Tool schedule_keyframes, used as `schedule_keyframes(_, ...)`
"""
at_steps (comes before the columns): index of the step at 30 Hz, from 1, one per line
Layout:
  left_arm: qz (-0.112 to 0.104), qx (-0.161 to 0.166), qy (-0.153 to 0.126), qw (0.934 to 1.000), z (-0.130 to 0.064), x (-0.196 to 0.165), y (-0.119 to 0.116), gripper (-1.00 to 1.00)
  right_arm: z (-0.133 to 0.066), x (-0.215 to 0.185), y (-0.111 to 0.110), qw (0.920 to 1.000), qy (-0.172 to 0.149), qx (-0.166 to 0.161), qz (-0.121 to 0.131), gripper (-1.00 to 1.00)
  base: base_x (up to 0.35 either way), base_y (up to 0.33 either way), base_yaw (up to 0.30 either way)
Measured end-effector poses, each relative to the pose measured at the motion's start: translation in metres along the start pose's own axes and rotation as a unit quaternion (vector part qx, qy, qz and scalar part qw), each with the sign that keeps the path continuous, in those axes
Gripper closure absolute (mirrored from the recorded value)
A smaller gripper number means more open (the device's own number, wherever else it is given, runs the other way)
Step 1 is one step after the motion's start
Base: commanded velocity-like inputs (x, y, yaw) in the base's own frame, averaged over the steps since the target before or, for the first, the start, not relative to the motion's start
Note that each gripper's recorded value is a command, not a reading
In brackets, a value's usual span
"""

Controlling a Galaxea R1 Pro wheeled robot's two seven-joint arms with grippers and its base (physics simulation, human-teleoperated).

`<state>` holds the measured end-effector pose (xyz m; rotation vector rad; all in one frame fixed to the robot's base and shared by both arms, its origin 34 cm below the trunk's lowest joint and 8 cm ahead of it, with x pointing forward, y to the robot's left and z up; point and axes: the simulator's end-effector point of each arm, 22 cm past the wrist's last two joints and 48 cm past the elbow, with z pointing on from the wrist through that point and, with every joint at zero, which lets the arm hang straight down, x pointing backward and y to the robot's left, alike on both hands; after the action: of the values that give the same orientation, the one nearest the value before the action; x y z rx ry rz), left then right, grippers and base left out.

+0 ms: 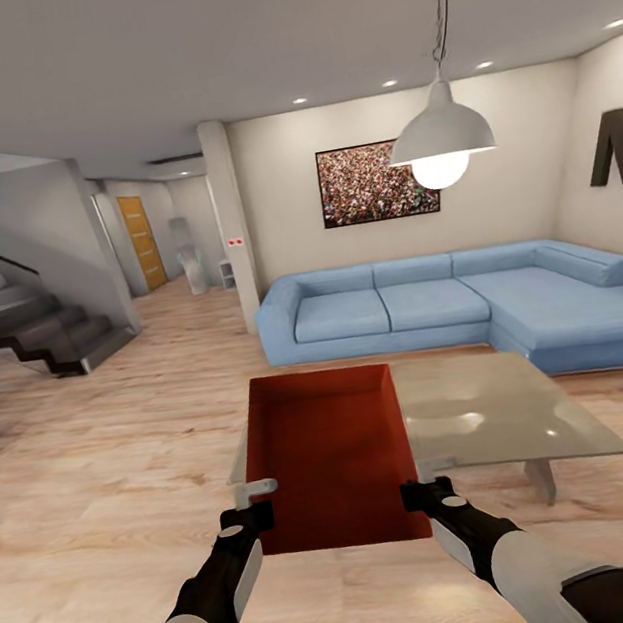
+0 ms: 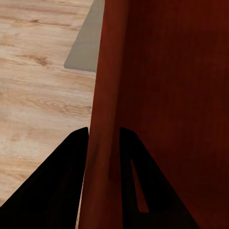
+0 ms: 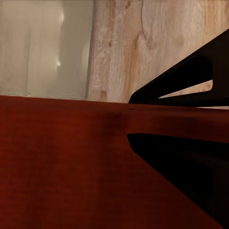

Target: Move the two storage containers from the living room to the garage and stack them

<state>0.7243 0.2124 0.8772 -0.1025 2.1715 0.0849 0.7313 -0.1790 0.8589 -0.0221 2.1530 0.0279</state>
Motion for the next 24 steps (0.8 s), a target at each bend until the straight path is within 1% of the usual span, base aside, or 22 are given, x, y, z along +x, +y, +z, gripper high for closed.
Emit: schedule_keyframes(24,0.000,0.000,0.000,1.0000,0.0000,-0.0001,0.0000,1.00,0.0000,-0.0002,0.0000,1.0000,0.000,0.000,0.000,1.00,0.000,0.000,0.272)
